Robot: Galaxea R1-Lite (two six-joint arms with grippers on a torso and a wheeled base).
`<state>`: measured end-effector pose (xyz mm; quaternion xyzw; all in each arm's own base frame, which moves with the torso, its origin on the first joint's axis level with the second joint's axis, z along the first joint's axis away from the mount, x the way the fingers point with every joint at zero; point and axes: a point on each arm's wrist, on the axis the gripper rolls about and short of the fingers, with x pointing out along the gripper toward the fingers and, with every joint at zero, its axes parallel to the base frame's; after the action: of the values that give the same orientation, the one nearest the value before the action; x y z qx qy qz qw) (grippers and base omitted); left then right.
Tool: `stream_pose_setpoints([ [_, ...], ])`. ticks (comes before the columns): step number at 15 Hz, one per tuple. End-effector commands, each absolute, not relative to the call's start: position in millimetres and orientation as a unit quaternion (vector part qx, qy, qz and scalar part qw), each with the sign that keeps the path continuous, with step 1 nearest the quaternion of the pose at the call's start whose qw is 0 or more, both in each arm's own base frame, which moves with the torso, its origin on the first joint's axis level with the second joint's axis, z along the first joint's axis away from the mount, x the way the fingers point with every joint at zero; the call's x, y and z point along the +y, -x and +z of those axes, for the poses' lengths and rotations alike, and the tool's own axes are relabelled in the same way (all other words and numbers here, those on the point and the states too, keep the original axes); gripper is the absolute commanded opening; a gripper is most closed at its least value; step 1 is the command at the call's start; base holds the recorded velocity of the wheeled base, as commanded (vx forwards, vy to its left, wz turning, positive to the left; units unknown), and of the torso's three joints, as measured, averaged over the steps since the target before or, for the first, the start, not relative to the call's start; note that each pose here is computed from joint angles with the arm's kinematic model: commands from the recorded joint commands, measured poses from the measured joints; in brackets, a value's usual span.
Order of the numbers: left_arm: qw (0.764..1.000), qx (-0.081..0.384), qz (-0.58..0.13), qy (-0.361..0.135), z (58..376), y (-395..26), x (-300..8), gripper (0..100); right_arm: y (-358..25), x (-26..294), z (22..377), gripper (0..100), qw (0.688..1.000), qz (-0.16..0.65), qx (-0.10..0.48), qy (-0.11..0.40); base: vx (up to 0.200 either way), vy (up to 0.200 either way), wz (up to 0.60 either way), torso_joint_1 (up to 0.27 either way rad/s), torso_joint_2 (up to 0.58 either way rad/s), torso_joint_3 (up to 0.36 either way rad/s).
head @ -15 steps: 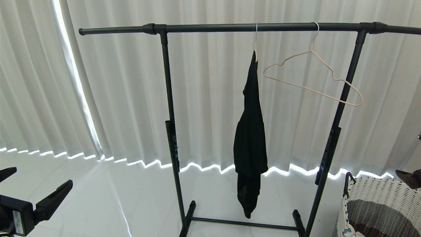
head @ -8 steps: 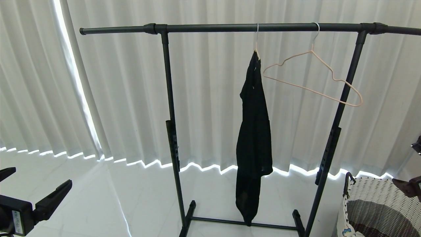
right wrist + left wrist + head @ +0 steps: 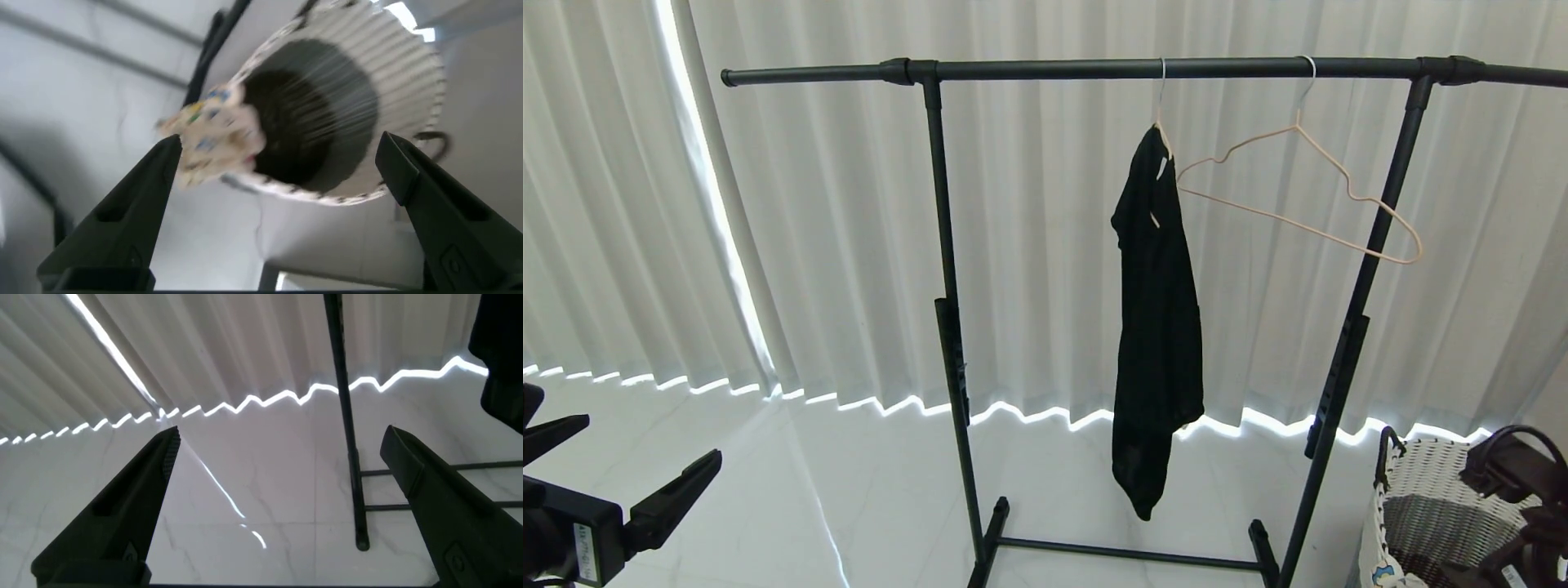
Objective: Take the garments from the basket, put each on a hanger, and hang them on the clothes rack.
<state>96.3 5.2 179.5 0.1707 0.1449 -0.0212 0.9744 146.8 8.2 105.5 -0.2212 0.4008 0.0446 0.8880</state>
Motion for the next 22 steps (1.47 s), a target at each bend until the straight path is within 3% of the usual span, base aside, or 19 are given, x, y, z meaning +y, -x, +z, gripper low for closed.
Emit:
stream_pose_setpoints([
  [1,0.973,0.149,-0.028,-0.172,179,-99,4,100,-144,13,85,100,0.86,0.07,0.448,0.232,0.0,0.0,0.0,0.0,0.0,0.0],
  [7,0.974,0.145,-0.029,-0.173,180,-98,4,100,-161,9,50,100,0.817,0.058,0.534,0.209,0.0,0.0,0.0,0.0,0.0,0.0],
  [14,0.976,0.115,-0.058,-0.178,187,-95,-3,100,-187,-3,15,100,0.806,0.012,0.557,0.202,0.0,0.0,0.0,0.0,0.0,0.0],
  [22,0.976,0.113,-0.056,-0.179,187,-94,-3,100,-207,-10,-18,100,0.8,-0.016,0.564,0.206,0.0,0.0,0.0,0.0,0.0,0.0],
])
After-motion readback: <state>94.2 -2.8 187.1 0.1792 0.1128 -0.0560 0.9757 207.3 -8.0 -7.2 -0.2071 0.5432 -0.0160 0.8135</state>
